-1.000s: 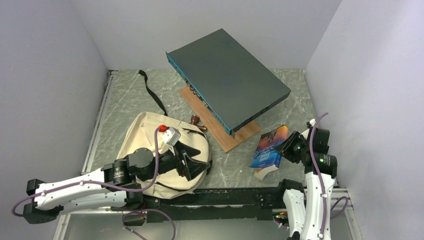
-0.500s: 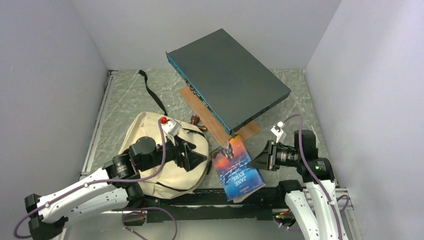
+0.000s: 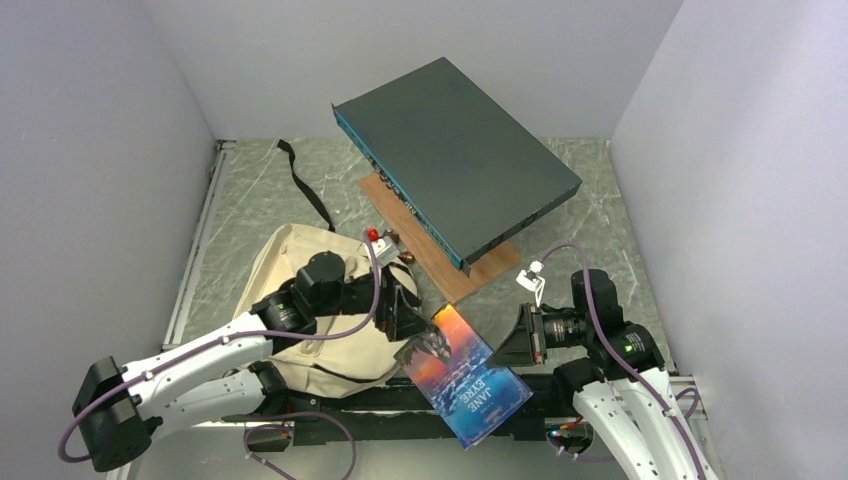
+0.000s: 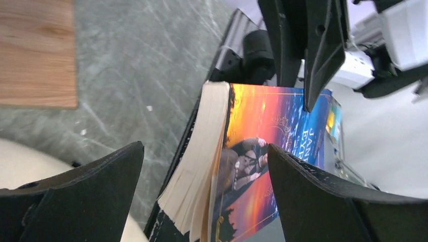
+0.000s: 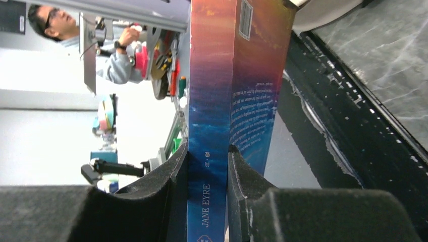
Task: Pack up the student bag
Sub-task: Pick up the book from the center of the board.
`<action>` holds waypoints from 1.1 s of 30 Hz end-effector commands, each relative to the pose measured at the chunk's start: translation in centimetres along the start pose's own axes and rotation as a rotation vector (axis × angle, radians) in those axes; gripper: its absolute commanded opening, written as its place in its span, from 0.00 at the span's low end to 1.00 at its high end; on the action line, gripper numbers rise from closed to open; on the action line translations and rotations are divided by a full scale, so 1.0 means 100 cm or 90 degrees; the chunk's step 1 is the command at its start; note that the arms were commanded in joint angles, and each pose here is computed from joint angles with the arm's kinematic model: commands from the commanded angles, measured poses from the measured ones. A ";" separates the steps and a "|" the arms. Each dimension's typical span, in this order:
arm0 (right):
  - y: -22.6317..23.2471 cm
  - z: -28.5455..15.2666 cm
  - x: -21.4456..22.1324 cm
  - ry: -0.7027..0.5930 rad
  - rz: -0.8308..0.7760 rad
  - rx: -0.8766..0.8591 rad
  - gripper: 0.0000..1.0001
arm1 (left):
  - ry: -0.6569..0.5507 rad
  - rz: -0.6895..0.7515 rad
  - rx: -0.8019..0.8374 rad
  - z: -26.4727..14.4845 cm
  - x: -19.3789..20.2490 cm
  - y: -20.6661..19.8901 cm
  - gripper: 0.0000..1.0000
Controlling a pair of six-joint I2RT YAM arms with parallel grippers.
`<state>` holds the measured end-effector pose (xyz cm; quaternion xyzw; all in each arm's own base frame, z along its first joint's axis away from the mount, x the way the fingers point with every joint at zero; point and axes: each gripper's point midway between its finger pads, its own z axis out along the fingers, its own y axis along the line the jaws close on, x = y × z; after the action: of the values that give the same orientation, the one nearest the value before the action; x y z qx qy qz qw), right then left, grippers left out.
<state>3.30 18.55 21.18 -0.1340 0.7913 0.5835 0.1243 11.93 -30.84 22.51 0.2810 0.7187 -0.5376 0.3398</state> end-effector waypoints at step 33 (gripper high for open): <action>0.014 0.011 -0.018 -0.026 -0.056 -0.057 0.46 | -0.025 -0.136 0.264 -0.010 -0.018 -0.027 0.00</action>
<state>4.01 19.74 21.14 -0.1747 0.7685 0.5974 0.1485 8.71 -31.98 22.14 0.2883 0.6369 -0.6986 0.1521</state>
